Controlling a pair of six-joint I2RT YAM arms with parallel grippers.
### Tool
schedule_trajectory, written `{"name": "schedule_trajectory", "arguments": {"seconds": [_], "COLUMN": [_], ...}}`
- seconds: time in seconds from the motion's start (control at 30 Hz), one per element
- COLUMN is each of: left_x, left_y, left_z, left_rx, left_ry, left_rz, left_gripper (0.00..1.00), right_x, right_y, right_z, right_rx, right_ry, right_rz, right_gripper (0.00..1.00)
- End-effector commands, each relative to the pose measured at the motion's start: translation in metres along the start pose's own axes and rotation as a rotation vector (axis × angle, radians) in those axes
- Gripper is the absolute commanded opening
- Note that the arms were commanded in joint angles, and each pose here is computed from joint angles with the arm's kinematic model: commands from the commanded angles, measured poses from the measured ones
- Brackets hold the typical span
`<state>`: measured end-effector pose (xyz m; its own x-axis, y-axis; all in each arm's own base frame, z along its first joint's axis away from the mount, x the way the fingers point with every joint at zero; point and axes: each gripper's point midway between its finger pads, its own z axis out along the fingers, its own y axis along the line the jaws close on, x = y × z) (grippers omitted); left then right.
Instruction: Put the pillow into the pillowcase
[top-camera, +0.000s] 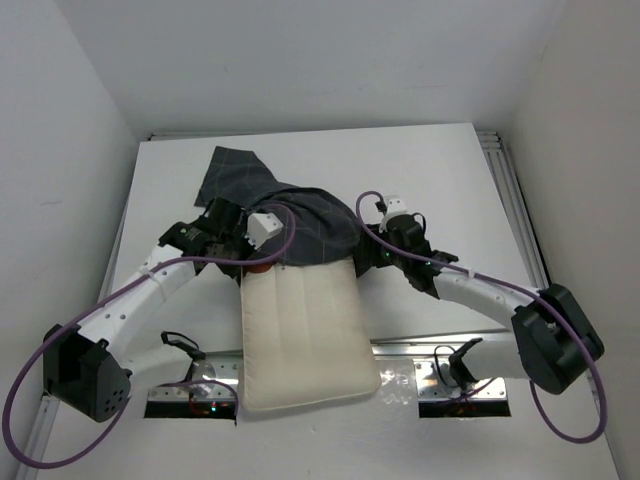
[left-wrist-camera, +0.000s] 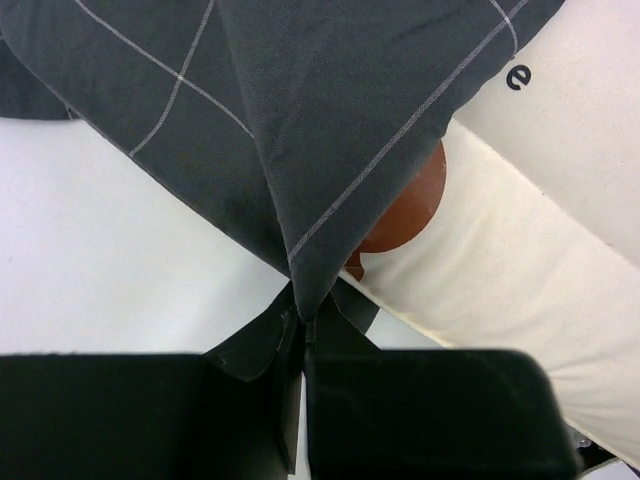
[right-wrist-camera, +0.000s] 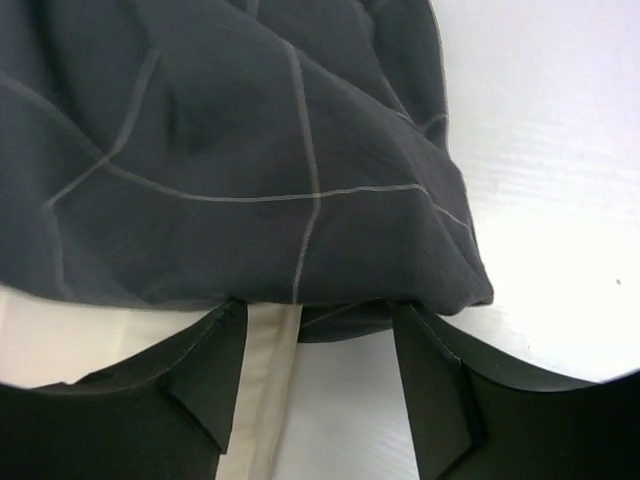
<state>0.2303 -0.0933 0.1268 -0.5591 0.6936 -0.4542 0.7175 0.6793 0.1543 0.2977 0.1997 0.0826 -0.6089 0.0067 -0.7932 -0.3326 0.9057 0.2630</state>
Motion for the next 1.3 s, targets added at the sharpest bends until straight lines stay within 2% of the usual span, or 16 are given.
{"name": "schedule_trajectory", "arguments": {"seconds": [0.0, 0.1, 0.37, 0.43, 0.6, 0.67, 0.7, 0.8, 0.83, 0.97, 1.0, 1.07, 1.13, 1.2, 1.23, 1.27], "left_x": [-0.017, -0.015, -0.007, -0.006, -0.004, -0.002, -0.002, 0.005, 0.006, 0.016, 0.012, -0.017, -0.059, -0.085, -0.103, -0.108], "left_y": [0.002, 0.002, 0.001, -0.001, -0.002, -0.002, -0.002, -0.008, -0.015, -0.033, -0.034, -0.032, -0.014, 0.001, 0.016, 0.024], "left_z": [-0.011, -0.013, -0.015, -0.014, -0.013, -0.013, -0.013, -0.014, -0.014, -0.019, -0.026, -0.048, -0.077, -0.084, -0.101, -0.093], "left_rx": [0.007, 0.001, -0.008, 0.001, 0.003, 0.005, 0.004, 0.035, 0.072, 0.160, 0.162, 0.163, 0.098, 0.065, 0.002, -0.010], "left_ry": [-0.061, -0.052, -0.041, -0.040, -0.034, -0.027, -0.025, -0.009, -0.011, -0.028, -0.055, -0.153, -0.263, -0.281, -0.317, -0.280], "left_rz": [-0.016, -0.017, -0.028, -0.027, -0.026, -0.021, -0.020, 0.003, 0.011, 0.084, 0.095, 0.102, 0.075, 0.027, 0.017, 0.001], "left_gripper": [0.00, 0.00, 0.00, 0.00, 0.00, 0.00, 0.00, 0.00, 0.00, 0.00, 0.00, 0.00, 0.00, 0.00, 0.00, 0.00], "right_x": [0.001, 0.010, 0.031, 0.027, 0.013, 0.012, 0.013, 0.022, 0.025, 0.029, 0.013, 0.013, -0.011, -0.055, -0.053, -0.062], "right_y": [-0.012, -0.034, -0.044, -0.046, -0.029, -0.030, -0.031, -0.034, -0.033, -0.020, -0.011, -0.006, 0.007, 0.025, 0.029, 0.032], "right_z": [0.012, 0.017, 0.019, 0.023, 0.051, 0.062, 0.065, 0.072, 0.073, 0.063, 0.053, 0.036, 0.013, -0.006, -0.012, -0.016], "right_rx": [0.097, 0.245, 0.319, 0.291, 0.180, 0.155, 0.153, 0.141, 0.129, 0.056, 0.021, 0.012, -0.017, -0.080, -0.093, -0.106], "right_ry": [-0.009, -0.009, -0.007, -0.056, -0.086, -0.096, -0.094, -0.068, -0.059, -0.038, -0.067, -0.029, -0.026, -0.074, -0.020, -0.012], "right_rz": [0.093, 0.212, 0.375, 0.411, 0.379, 0.397, 0.412, 0.436, 0.428, 0.437, 0.445, 0.447, 0.475, 0.460, 0.459, 0.465], "right_gripper": [0.60, 0.59, 0.65, 0.69, 0.69, 0.63, 0.49, 0.21, 0.02, 0.00, 0.00, 0.00, 0.00, 0.00, 0.00, 0.00]}}
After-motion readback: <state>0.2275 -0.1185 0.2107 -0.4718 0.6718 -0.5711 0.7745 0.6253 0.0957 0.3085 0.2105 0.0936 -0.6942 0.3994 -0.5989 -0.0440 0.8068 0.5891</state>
